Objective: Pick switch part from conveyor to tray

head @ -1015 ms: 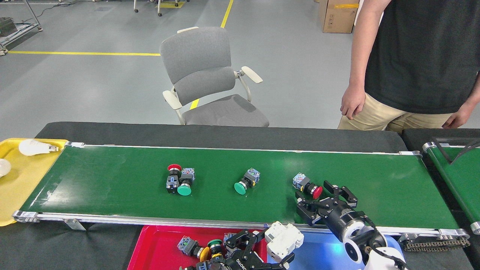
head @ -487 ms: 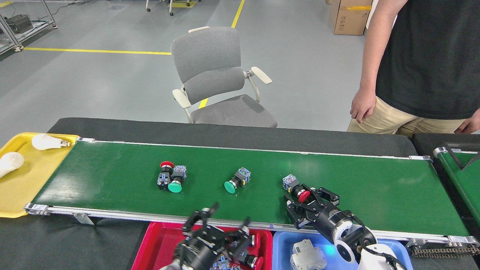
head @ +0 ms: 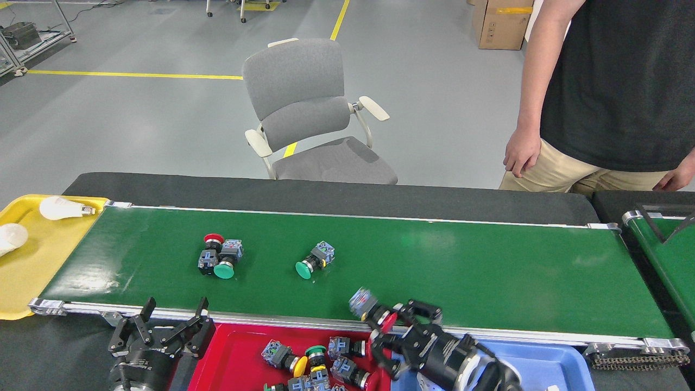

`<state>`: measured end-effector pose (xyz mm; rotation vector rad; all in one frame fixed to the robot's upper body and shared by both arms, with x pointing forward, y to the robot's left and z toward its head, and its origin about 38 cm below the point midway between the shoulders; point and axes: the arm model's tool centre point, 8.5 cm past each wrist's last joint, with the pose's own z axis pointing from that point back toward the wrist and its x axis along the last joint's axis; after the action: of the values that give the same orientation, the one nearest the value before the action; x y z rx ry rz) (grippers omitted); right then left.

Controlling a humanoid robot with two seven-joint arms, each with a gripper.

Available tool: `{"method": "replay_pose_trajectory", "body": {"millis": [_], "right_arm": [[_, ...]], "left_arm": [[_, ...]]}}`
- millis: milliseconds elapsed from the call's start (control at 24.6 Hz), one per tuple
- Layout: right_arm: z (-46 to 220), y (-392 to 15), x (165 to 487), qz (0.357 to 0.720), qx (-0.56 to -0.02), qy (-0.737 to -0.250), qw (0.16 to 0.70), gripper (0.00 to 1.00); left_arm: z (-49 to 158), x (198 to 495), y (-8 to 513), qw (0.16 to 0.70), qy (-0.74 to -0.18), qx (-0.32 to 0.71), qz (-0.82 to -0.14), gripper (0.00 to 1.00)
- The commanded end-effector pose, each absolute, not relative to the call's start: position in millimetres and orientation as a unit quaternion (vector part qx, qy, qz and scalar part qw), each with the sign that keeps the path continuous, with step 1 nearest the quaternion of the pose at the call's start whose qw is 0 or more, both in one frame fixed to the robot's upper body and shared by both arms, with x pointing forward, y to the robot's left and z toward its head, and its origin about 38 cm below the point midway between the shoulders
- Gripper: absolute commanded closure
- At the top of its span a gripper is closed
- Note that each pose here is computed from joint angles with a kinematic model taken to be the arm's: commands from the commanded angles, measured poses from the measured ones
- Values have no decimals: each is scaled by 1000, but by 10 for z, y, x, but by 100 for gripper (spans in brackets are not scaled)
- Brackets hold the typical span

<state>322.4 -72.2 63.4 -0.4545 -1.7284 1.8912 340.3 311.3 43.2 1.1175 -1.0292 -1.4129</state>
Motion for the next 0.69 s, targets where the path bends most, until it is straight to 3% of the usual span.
{"method": "replay_pose_trajectory", "body": {"millis": [0,122,203,325,446,528,649], "right_arm": [[764,-678,3234,690,-171,-659,247,0],[816,-729,3303,682,-183,-660,255,0],[865,-1033,3455,659,-229,-650,302,0],[887,-1718,3646,581,-329,-612,424,1],[811,-2355,3565,465,-440,-565,520,1],[678,-2646,3378,441,-482,-523,547,1],[528,-2956,3129,450,-504,-475,563,1]], "left_arm": [[467,3470,3143,493,-440,457,-595,1],[417,3582,3213,491,-456,431,-604,1],[405,3661,3274,497,-452,431,-602,1],[418,3708,3496,512,-440,442,-591,1],[367,3692,3734,532,-423,446,-582,1],[369,3675,3850,539,-416,451,-577,1],[407,3708,3982,545,-411,458,-570,1]]}}
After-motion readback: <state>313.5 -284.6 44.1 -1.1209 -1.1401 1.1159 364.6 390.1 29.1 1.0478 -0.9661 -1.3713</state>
